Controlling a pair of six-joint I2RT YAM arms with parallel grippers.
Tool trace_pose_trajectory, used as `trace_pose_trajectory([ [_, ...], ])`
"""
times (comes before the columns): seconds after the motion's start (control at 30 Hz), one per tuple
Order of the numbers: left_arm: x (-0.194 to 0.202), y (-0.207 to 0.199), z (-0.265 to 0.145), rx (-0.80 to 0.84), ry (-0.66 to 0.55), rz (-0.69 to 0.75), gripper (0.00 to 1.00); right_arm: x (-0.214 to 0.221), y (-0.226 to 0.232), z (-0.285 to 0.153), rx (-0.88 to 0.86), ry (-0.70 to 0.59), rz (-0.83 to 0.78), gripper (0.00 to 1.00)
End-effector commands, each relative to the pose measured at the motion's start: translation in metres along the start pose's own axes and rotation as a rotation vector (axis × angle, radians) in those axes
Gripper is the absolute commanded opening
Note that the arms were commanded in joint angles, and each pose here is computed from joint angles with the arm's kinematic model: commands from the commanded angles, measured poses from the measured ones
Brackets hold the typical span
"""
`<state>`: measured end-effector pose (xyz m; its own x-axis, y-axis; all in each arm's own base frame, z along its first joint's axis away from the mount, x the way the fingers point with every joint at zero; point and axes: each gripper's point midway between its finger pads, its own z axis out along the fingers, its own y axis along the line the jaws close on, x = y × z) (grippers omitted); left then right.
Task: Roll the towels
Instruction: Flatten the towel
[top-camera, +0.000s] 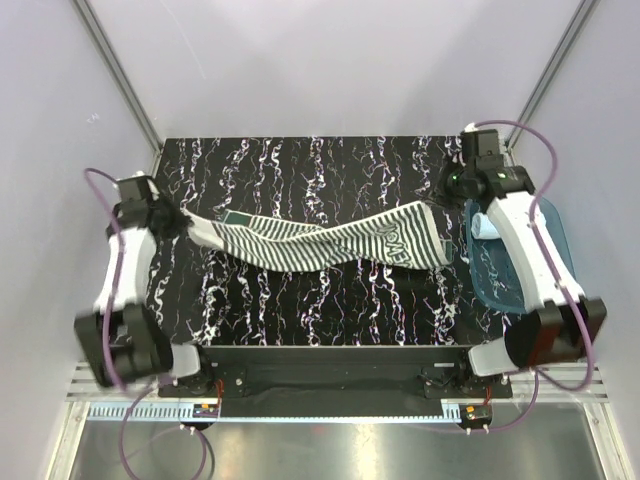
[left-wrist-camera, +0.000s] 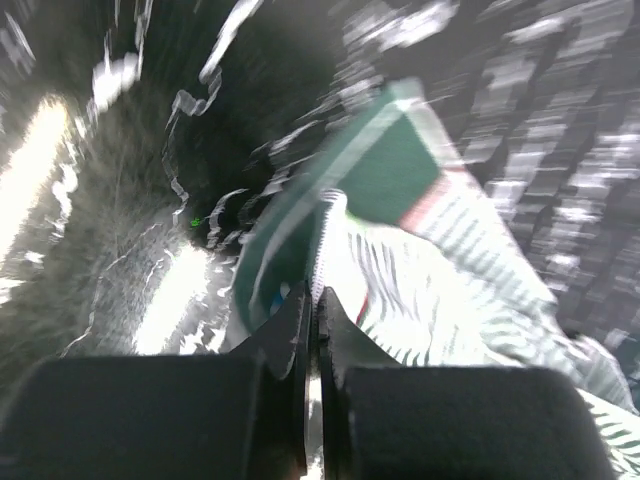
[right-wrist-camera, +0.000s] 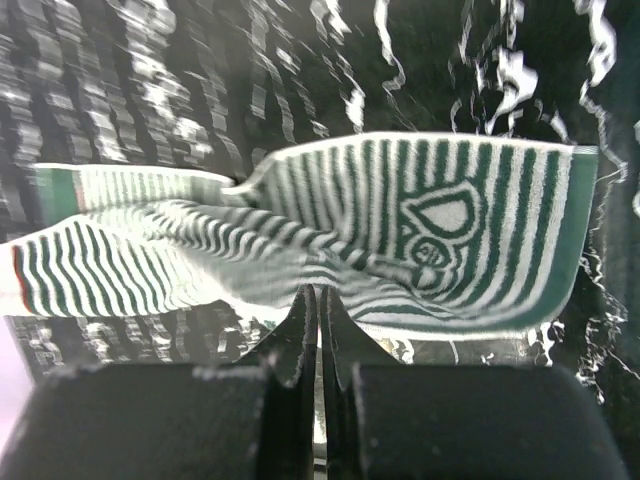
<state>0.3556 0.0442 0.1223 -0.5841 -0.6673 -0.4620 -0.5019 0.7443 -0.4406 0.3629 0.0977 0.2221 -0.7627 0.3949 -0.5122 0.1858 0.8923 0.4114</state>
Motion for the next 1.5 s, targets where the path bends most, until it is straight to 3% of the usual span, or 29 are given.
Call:
trace_pose_trajectory([
  [0.0, -0.046, -0.047, -0.092, 0.162, -0.287, 0.159, 0.00, -0.036, 0.029, -0.090, -0.088, -0.216, -0.020, 0.00],
  [0.23, -0.043, -0.102, -0.261, 0.432, -0.675, 0.351, 0.00, -0.040, 0.027, -0.214, -0.130, -0.495, 0.012, 0.00],
  [0.4, -0.030, -0.118, -0.338, 0.509, -0.807, 0.425, 0.00, -0.027, -0.003, -0.291, -0.075, -0.686, 0.067, 0.00],
  [0.57, -0.043, -0.105, -0.353, 0.389, -0.844, 0.388, 0.00, -0.037, -0.007, -0.266, 0.009, -0.622, 0.050, 0.00],
  [0.8, -0.069, -0.091, -0.228, 0.201, -0.576, 0.345, 0.00, -0.079, 0.006, -0.133, 0.080, -0.434, 0.055, 0.00],
  [1.13, -0.089, -0.049, -0.002, -0.012, -0.195, 0.179, 0.00, -0.092, -0.041, 0.127, 0.229, -0.163, 0.112, 0.00],
  [1.3, -0.096, -0.033, 0.075, -0.084, -0.095, 0.170, 0.00, -0.107, -0.043, 0.191, 0.225, -0.132, 0.125, 0.00],
  [1.47, -0.105, -0.023, 0.111, -0.127, -0.060, 0.193, 0.00, -0.117, -0.053, 0.233, 0.259, -0.108, 0.105, 0.00],
])
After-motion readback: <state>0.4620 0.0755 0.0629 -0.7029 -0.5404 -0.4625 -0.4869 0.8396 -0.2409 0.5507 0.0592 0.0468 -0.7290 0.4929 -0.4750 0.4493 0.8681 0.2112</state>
